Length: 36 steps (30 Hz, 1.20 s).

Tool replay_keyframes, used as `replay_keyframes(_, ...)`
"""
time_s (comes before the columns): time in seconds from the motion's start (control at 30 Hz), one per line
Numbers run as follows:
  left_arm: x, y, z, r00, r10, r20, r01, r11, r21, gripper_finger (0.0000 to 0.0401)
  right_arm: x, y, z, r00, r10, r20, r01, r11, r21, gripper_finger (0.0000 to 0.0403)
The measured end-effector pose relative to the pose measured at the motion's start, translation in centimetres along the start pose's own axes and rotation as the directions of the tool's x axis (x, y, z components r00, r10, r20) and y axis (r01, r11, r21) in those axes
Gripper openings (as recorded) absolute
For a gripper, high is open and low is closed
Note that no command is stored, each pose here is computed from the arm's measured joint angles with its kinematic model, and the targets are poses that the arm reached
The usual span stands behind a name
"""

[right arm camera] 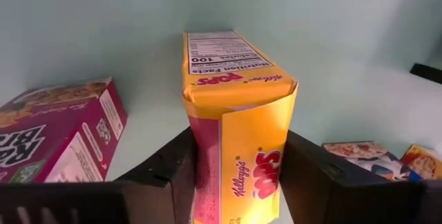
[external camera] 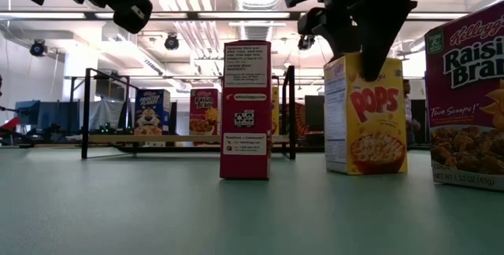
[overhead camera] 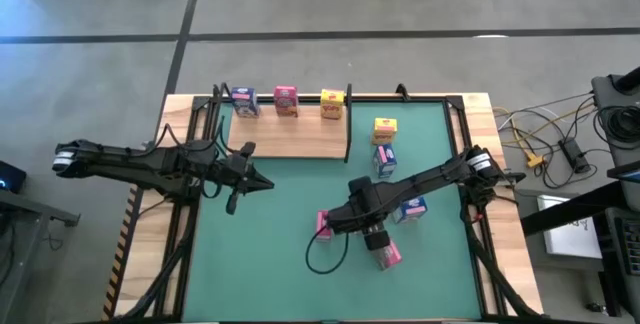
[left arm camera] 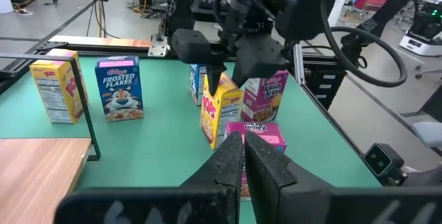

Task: Stack cereal on shelf
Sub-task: Put the bottom yellow cereal box on the shelf

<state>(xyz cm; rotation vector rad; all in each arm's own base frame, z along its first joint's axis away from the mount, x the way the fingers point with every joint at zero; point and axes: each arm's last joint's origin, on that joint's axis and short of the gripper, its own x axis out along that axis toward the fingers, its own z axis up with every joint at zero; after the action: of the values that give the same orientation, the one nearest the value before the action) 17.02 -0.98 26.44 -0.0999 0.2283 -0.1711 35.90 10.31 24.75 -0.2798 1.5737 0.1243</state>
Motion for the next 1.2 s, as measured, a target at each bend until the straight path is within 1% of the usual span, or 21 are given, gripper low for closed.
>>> replay_keyframes(0.2, 0.0, 0.0, 0.0, 1.000, 0.000, 0.004, 0.000, 1.000, 0.001, 0.0000, -0.4, 0.0, -0.1, 1.000, 0.007, 0.007, -0.007, 1.000, 0.011, 0.0125)
replay_keyframes(0.33, 0.0, 0.0, 0.0, 1.000, 0.000, 0.004, 0.000, 1.000, 0.000, 0.0000, -1.5, -0.1, -0.1, 1.000, 0.009, 0.018, -0.009, 1.000, 0.008, 0.0118)
replay_keyframes(0.5, 0.0, 0.0, 0.0, 1.000, 0.000, 0.004, 0.000, 1.000, 0.000, 0.0000, -4.7, -0.7, -0.4, 0.999, -0.028, 0.038, 0.026, 0.999, 0.045, 0.0122)
replay_keyframes(0.6, 0.0, 0.0, 0.1, 1.000, 0.000, 0.005, 0.000, 1.000, 0.000, 0.0000, -7.5, -1.9, -0.4, 0.990, -0.087, 0.114, 0.077, 0.993, 0.092, 0.0121)
replay_keyframes(0.73, 0.0, 0.0, 0.1, 1.000, -0.001, 0.010, 0.001, 1.000, -0.007, 0.0000, -11.2, -4.2, -0.3, 0.942, -0.214, 0.258, 0.179, 0.972, 0.156, 0.0117)
replay_keyframes(0.83, 0.0, 0.0, 0.2, 1.000, -0.001, 0.021, 0.002, 1.000, -0.010, 0.0000, -13.1, -6.6, -0.3, 0.895, -0.276, 0.351, 0.214, 0.955, 0.206, 0.0117)
replay_keyframes(0.93, 0.0, 0.0, 0.2, 1.000, -0.001, 0.026, 0.001, 1.000, -0.016, 0.0000, -14.4, -9.4, -0.5, 0.852, -0.324, 0.412, 0.238, 0.940, 0.246, 0.0117)
replay_keyframes(1.03, 0.0, 0.0, 0.3, 1.000, 0.004, 0.030, -0.003, 1.000, -0.022, 0.0000, -14.9, -12.4, -0.9, 0.823, -0.368, 0.432, 0.262, 0.922, 0.285, 0.0117)
replay_keyframes(1.2, 0.0, 0.0, 0.3, 0.999, 0.006, 0.031, -0.005, 1.000, -0.031, 0.0000, -14.2, -17.3, -2.1, 0.817, -0.422, 0.394, 0.299, 0.893, 0.336, 0.0116)
